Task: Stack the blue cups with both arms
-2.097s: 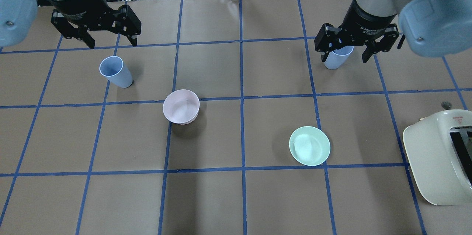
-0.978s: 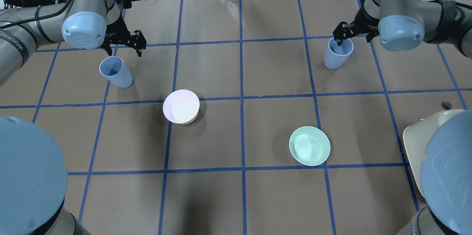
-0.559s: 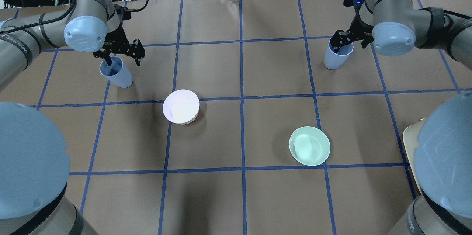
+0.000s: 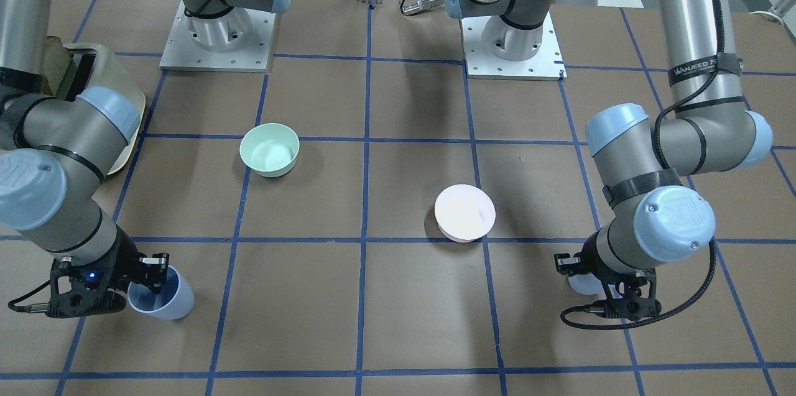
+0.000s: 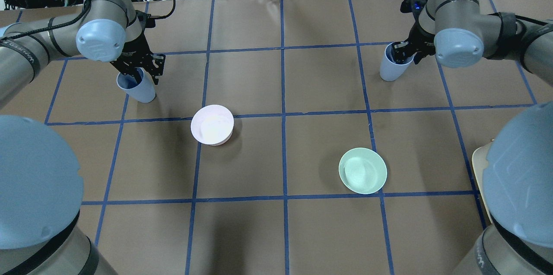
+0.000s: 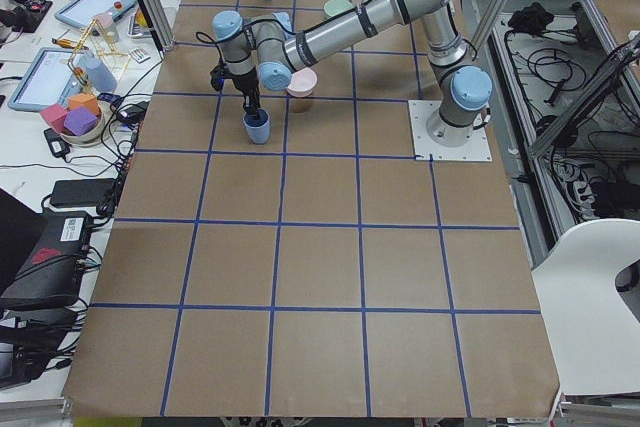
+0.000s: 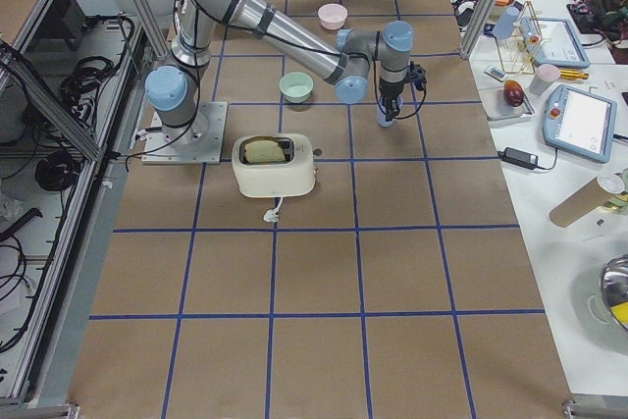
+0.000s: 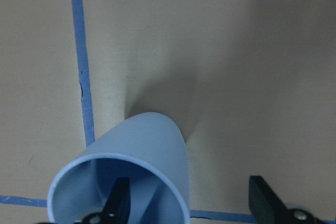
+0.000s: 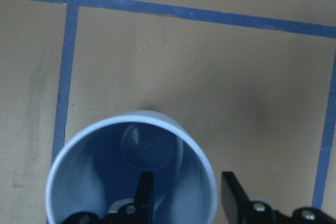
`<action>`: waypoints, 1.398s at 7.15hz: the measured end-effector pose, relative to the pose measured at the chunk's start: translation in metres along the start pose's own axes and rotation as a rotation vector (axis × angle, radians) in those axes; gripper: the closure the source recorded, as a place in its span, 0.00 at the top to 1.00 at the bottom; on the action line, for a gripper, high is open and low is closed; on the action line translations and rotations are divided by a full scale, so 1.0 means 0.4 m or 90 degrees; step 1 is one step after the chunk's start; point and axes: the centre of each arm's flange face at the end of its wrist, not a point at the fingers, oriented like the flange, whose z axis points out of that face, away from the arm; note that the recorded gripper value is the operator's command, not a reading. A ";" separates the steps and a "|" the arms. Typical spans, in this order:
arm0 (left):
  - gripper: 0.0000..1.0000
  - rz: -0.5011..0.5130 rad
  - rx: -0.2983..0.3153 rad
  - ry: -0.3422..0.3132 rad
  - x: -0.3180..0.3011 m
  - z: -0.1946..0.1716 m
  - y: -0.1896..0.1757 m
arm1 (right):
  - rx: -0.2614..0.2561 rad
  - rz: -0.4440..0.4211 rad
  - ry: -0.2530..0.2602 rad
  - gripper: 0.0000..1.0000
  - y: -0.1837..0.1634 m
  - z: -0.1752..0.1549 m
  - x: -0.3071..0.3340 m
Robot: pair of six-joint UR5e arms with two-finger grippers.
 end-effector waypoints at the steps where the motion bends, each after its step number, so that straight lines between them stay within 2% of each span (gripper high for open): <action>1: 0.00 0.000 0.003 0.000 -0.001 -0.005 -0.002 | 0.001 0.001 0.001 0.00 -0.002 -0.004 0.001; 4: 0.00 -0.041 0.032 0.006 0.022 -0.051 -0.021 | -0.010 0.005 -0.002 0.00 -0.006 -0.035 0.002; 6: 0.00 -0.101 0.071 0.011 0.132 -0.111 -0.057 | -0.040 0.007 -0.012 0.00 -0.014 -0.104 0.004; 8: 0.00 -0.155 0.113 0.058 0.275 -0.159 -0.093 | -0.057 0.008 -0.018 0.00 -0.021 -0.150 0.007; 10: 0.00 -0.190 0.143 0.113 0.426 -0.191 -0.138 | -0.059 0.007 -0.020 0.00 -0.025 -0.154 0.008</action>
